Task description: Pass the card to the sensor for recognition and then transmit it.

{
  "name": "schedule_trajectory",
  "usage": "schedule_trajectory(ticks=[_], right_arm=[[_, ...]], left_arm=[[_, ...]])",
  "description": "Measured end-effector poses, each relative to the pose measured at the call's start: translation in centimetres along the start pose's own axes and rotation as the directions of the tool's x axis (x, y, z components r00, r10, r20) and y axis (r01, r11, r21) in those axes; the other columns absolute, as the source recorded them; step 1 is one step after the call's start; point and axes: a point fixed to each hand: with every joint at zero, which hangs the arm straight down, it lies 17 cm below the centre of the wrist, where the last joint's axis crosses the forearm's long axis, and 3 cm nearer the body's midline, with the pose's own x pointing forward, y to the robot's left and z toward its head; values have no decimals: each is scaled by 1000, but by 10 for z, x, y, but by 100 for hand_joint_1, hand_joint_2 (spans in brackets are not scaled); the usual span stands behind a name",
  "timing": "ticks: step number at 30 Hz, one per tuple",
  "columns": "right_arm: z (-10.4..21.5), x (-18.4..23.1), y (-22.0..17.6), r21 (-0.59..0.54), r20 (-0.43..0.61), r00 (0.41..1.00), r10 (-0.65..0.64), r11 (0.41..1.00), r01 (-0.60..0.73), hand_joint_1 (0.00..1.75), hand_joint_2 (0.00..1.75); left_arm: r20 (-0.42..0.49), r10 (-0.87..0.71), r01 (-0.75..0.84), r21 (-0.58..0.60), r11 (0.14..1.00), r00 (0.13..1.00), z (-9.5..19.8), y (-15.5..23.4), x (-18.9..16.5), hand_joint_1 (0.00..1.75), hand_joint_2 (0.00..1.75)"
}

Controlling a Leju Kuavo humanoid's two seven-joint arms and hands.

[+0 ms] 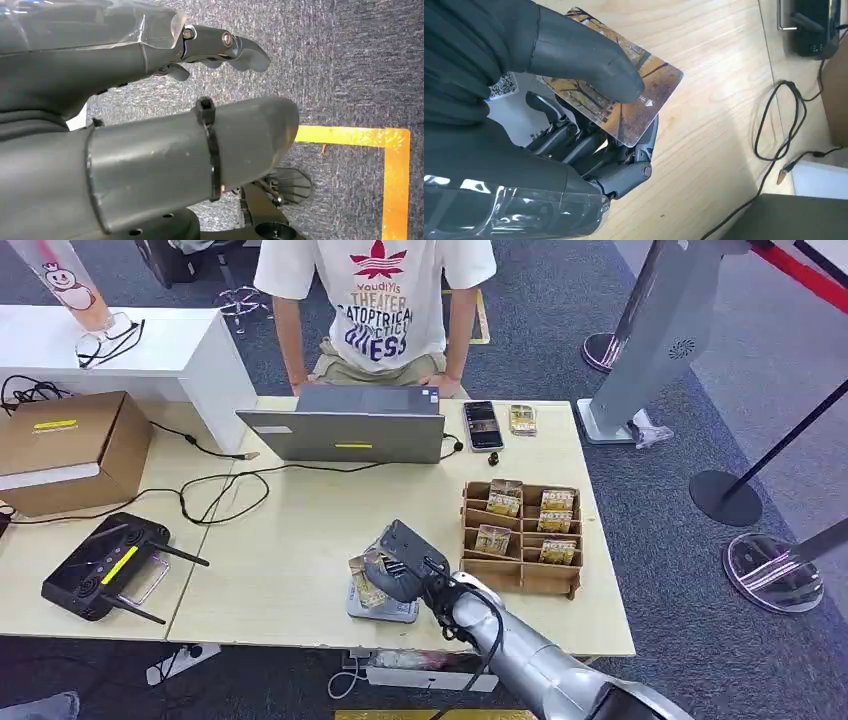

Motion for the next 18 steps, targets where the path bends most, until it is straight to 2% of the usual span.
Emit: schedule_trajectory(ticks=[18], right_arm=[[0, -6, -19, -57, -15, 1000, -12, 998, 12, 175, 175]], left_arm=[[2, -5, 5, -1, 1000, 1000, 0, 0, 2, 0, 0]])
